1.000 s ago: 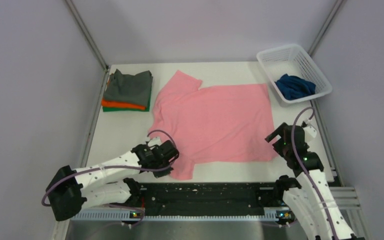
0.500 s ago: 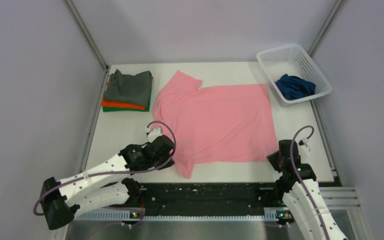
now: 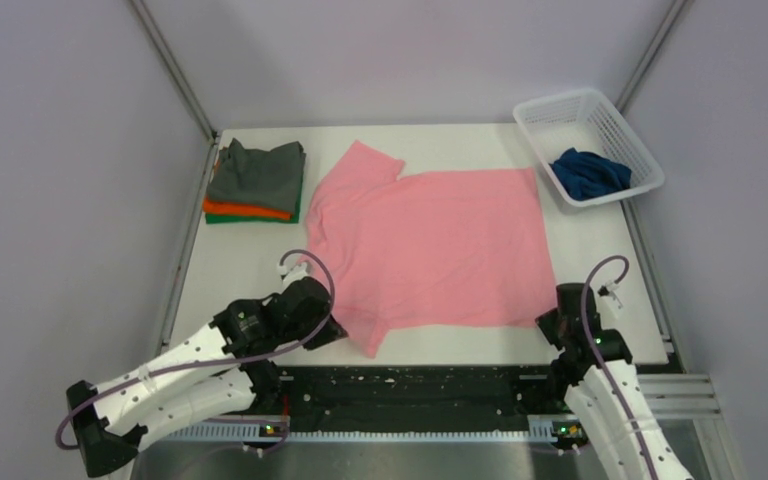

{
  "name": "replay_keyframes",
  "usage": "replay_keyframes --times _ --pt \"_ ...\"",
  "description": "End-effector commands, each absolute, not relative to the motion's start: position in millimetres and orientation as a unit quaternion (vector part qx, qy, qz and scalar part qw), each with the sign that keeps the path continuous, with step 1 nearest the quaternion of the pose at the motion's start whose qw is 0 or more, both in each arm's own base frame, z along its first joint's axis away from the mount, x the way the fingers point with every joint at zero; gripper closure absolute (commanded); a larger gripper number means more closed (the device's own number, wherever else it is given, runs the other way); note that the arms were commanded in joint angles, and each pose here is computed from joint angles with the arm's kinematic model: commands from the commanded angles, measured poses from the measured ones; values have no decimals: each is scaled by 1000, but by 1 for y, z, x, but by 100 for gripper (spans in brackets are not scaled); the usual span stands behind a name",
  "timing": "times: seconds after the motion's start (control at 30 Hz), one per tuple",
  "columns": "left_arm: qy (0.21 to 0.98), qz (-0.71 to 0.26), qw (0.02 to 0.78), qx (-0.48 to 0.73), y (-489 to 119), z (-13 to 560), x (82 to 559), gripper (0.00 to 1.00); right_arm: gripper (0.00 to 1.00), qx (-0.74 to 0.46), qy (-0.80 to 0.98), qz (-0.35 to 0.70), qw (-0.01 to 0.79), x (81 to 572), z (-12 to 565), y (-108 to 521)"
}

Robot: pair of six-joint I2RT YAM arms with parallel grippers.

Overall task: Fold and stack the t-shirts
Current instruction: Grab the side of the flattened tshirt closest away from the robot with both arms, then fold the flattened tshirt in 1/3 of the way

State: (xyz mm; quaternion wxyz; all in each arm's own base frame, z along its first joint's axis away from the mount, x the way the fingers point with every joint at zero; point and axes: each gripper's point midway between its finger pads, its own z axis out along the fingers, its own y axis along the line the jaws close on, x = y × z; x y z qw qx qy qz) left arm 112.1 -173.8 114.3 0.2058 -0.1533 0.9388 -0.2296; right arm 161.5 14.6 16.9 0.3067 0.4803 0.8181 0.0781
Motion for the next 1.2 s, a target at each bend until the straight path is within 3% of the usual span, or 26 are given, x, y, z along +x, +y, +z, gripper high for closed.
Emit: replay_keyframes --times 0.0,0.17,0.33,0.5,0.8,1.17 --pt "939 -249 149 -182 -174 107 90 100 100 491 802 81 330 162 49 9" --pt "935 -287 99 -186 -183 101 71 100 100 497 799 105 321 156 52 16" --pt "930 -296 137 -166 -183 114 82 100 100 492 798 100 333 162 57 13" --pt "914 -316 227 -117 -208 136 128 100 100 447 818 108 345 180 61 20" --pt "912 -280 285 -87 -228 161 238 100 100 376 848 100 361 233 86 27" --pt "894 -206 354 -181 -176 180 346 100 100 349 853 68 381 300 102 22"
